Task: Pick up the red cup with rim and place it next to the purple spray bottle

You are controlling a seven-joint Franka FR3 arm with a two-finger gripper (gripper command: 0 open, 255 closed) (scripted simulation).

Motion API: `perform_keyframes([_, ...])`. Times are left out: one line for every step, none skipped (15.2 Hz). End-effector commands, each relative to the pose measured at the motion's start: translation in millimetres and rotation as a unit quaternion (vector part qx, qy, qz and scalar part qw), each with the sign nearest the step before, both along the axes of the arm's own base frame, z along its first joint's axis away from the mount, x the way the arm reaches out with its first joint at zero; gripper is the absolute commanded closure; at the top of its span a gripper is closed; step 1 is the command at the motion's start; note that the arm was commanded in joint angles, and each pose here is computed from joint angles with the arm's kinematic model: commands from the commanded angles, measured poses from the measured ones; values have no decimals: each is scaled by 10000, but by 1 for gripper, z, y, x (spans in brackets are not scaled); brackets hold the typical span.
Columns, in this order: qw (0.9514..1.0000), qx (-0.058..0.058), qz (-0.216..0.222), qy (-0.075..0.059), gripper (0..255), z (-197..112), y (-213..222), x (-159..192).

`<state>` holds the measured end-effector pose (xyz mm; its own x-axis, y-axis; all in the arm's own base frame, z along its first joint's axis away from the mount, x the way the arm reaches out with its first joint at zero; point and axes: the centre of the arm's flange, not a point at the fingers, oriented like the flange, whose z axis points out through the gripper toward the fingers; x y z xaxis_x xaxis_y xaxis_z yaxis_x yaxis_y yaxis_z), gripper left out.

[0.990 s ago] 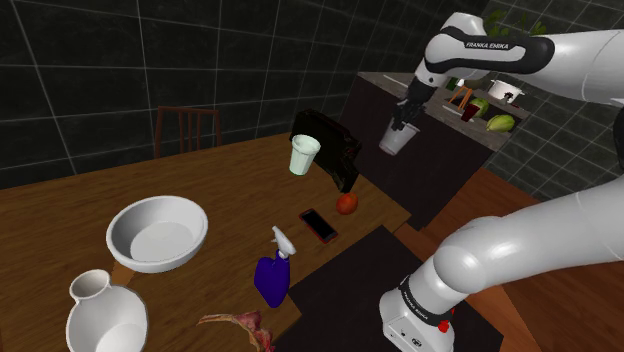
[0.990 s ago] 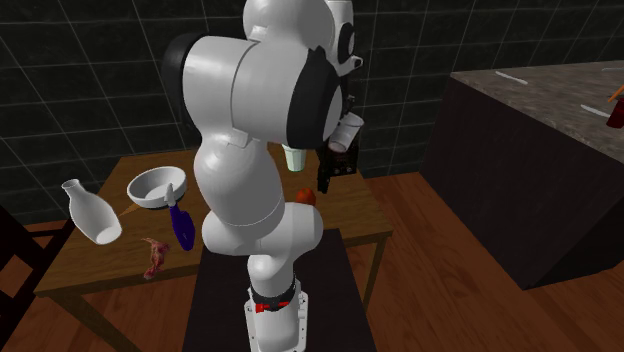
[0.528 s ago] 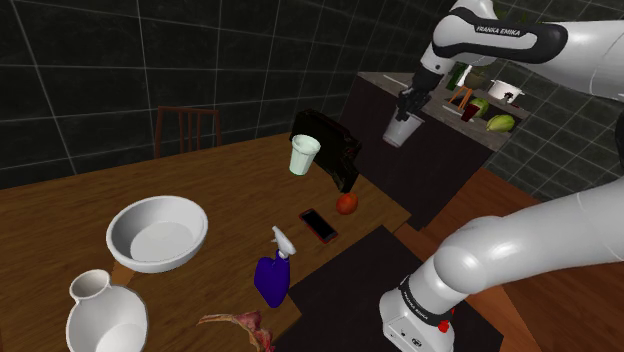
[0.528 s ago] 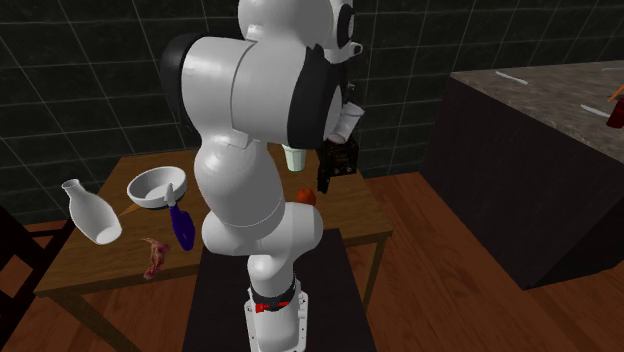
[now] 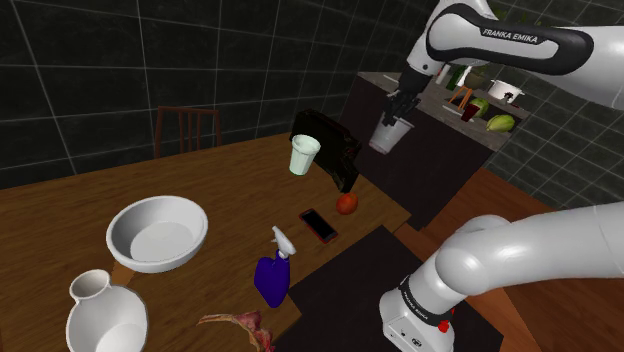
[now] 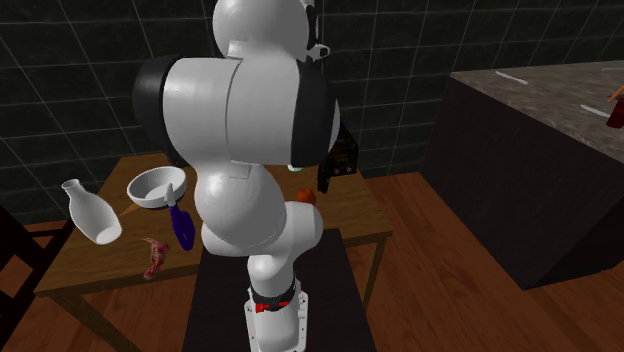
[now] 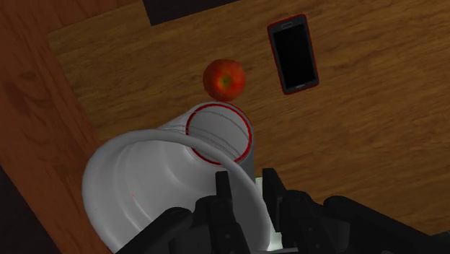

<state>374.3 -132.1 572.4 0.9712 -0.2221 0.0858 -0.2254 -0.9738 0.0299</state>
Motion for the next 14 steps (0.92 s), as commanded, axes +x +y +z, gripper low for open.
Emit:
perform_keyframes([10000, -2, -7, -3, 255, 2, 27, -2])
perform_keyframes([10000, -2, -7, -3, 255, 2, 40, -3])
perform_keyframes([10000, -2, -7, -3, 255, 2, 53, -4])
perform_keyframes([10000, -2, -7, -3, 255, 2, 67, -5])
perform_keyframes([10000, -2, -7, -3, 255, 2, 80, -6])
perform_keyframes([10000, -2, -7, -3, 255, 2, 93, -7])
perform_keyframes([10000, -2, -7, -3, 255, 2, 106, -8])
perform_keyframes([10000, -2, -7, -3, 255, 2, 119, -9])
perform_keyframes([10000, -2, -7, -3, 255, 2, 132, -10])
perform_keyframes([10000, -2, -7, -3, 255, 2, 145, -11])
perform_keyframes([10000, -2, -7, -3, 255, 2, 159, -12])
perform_keyframes([10000, -2, -7, -3, 255, 2, 172, -13])
perform_keyframes([10000, -2, -7, -3, 255, 2, 185, -14])
perform_keyframes([10000, -2, -7, -3, 255, 2, 198, -15])
